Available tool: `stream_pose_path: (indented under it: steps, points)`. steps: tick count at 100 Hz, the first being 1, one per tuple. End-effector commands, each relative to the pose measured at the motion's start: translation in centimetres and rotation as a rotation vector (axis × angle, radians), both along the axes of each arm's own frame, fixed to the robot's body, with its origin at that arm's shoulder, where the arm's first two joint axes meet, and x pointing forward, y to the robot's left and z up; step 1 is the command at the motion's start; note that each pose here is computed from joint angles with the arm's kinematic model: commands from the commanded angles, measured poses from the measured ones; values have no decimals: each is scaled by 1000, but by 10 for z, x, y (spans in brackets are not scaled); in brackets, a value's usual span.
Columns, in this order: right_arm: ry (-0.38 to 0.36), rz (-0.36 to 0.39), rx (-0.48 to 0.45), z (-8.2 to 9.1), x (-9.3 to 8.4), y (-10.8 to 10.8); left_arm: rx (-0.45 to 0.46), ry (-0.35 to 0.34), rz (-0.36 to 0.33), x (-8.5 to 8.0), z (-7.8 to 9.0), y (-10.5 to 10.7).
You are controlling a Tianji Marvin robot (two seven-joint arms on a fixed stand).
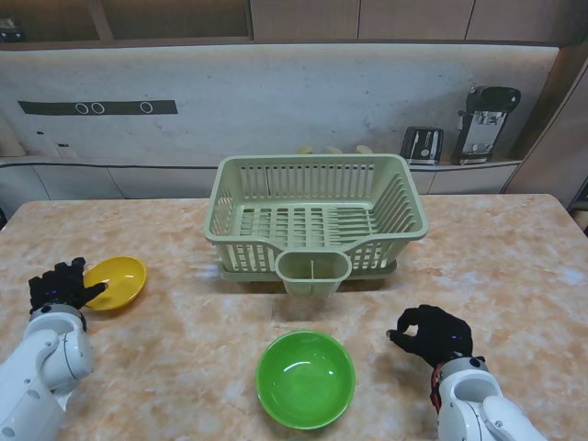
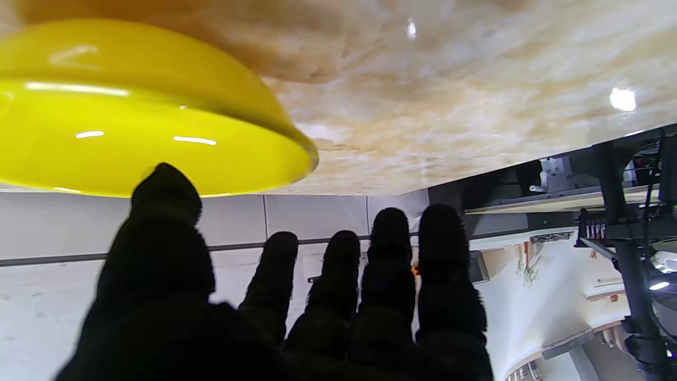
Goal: Stack bowls and put them on the dishrack
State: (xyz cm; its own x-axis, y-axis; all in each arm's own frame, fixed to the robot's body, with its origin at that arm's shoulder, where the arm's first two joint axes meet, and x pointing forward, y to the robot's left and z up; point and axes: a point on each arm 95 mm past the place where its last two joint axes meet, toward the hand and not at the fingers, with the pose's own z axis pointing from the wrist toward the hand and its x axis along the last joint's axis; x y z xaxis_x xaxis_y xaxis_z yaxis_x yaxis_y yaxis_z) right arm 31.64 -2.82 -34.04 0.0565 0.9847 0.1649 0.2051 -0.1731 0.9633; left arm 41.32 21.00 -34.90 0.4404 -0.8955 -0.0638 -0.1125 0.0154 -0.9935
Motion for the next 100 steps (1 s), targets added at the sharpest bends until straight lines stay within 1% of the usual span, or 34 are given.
stream_pose_path:
  steps: [1,28,56,65,100]
  points:
    - [22,7,6,-3,-4,4,-14,6,18,-1,-4,1]
    - [26,11,7,-2,-4,5,-48,-39,78,-1,-10,7]
    - [25,9,8,-1,-5,5,-90,-28,135,0,-20,9]
    - [25,10,8,-1,-5,5,-122,-34,149,0,-22,10]
    - [25,12,6,0,-5,5,-191,-61,199,1,-31,11]
